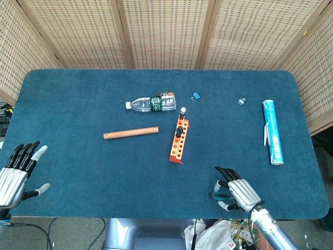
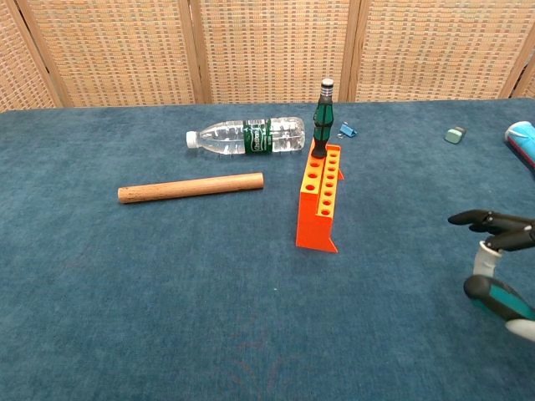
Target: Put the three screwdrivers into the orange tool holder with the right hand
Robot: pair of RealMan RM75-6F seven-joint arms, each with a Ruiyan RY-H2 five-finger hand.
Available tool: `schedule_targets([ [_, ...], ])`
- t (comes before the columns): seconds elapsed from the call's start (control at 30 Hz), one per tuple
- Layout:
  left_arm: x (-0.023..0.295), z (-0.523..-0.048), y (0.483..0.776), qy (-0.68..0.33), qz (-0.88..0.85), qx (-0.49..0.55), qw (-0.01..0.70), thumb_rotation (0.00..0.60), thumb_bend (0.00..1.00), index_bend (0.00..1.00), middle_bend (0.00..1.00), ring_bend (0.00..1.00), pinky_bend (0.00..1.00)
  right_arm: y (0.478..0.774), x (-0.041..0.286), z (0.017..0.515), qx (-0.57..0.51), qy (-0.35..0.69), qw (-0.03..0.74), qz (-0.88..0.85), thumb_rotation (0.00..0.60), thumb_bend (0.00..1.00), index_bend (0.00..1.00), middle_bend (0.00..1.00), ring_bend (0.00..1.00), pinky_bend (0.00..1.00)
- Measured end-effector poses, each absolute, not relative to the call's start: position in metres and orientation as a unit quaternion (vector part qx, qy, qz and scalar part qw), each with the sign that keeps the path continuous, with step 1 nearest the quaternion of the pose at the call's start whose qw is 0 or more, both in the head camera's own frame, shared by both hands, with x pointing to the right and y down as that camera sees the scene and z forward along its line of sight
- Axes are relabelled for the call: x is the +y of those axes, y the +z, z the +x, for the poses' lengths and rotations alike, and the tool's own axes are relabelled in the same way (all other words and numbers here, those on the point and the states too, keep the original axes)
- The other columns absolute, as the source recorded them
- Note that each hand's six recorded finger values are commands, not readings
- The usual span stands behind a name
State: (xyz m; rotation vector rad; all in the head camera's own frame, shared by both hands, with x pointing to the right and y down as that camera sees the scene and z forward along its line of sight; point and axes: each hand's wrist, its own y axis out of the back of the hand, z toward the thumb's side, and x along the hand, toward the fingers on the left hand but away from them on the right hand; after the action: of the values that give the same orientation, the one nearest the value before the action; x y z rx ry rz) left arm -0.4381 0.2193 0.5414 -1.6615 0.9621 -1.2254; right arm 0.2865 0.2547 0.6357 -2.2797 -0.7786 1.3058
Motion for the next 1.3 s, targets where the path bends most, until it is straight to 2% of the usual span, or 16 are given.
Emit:
schedule_targets([
  [1.07,0.217,-0.44,0.543,-0.493,-0.66,0.386,0.415,0.6,0.0,0.0,0.0,0.0,0.0,0.584,0.189,0.261,-0.371,0.381,0.18,-0.827,0.6,0.4,0.63,0.0,0.0,0.0],
  [1.3,0.215,-0.441,0.545,-0.497,-0.659,0.385,0.413,0.6,0.0,0.0,0.0,0.0,0.0,0.563,0.16,0.243,-0.393,0.349,0.182,-0.831,0.6,0.4,0.64,0.0,0.0,0.0],
])
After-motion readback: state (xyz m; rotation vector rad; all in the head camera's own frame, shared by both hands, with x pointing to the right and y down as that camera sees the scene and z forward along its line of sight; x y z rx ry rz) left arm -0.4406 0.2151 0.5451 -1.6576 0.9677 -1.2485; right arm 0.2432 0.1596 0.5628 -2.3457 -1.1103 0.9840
